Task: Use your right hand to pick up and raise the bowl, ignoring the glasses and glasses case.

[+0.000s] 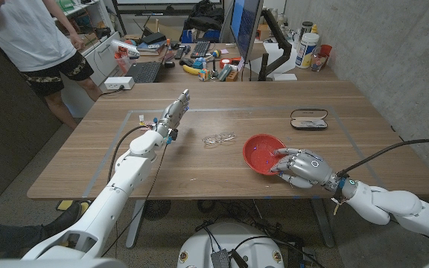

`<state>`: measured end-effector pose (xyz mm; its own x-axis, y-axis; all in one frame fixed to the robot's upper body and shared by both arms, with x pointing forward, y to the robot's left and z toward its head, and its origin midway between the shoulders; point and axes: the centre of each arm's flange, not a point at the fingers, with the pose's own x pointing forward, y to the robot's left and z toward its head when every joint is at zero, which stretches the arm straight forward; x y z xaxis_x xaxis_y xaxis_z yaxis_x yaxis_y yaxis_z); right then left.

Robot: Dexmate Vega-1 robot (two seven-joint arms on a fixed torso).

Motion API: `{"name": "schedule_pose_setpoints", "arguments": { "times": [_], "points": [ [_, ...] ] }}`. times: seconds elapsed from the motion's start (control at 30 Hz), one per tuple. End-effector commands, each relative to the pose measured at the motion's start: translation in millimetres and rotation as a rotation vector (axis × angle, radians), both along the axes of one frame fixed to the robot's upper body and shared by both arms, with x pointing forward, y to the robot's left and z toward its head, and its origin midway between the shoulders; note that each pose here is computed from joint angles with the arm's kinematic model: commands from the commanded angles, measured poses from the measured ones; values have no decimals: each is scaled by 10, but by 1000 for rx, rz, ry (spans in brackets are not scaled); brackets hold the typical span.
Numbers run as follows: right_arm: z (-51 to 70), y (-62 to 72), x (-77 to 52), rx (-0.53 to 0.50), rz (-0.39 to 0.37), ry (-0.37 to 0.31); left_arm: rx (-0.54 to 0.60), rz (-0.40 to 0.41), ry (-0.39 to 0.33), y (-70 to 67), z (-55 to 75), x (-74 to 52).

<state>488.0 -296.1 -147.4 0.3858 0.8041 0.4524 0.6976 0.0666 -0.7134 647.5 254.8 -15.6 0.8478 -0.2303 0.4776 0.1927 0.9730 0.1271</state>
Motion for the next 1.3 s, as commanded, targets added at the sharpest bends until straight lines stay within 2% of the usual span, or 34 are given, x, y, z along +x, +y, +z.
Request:
{"name": "schedule_pose_setpoints", "arguments": {
  "times": [0.03,0.43,0.9,1.17,1.3],
  "points": [
    [157,33,-85,18,-19,-1,2,-6,-9,9,33,5],
    [334,96,-183,38,-18,-26,0,-21,-18,-3,70,50],
    [468,94,-236,49,-21,-54,10,-29,-20,-64,120,85],
    [623,77,-319,54,-26,-42,2,-35,-24,-90,105,102],
    [705,79,-370,53,-21,-63,-2,-34,-25,-81,99,100]
  ]
}}
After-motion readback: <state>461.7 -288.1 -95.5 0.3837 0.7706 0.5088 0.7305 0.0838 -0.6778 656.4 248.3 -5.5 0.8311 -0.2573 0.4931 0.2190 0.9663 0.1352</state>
